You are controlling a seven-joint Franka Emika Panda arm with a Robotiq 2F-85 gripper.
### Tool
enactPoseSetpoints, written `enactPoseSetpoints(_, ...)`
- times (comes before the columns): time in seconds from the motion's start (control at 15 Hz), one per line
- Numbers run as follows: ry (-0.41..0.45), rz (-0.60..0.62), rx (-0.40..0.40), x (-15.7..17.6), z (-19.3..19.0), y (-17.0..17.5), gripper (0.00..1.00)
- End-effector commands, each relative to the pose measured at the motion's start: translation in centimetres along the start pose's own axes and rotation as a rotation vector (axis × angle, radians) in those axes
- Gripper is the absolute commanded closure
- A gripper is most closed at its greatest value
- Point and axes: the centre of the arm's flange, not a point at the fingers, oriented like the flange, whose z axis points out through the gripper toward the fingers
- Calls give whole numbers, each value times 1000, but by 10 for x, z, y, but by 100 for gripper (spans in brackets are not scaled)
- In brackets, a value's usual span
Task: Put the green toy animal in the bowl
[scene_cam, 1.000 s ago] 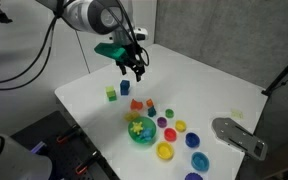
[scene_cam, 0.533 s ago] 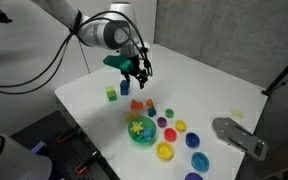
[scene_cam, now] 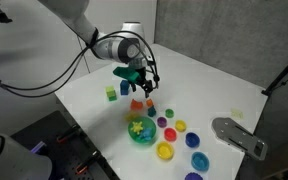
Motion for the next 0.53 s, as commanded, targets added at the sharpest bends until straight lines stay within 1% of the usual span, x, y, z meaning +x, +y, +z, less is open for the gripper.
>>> enactPoseSetpoints(0.0, 7, 4, -28, 30, 26, -2, 0)
enactPoseSetpoints(0.27, 7, -2, -21, 55, 60, -5, 0)
enactPoseSetpoints(0.47, 13, -6, -1, 73, 90, -4, 0)
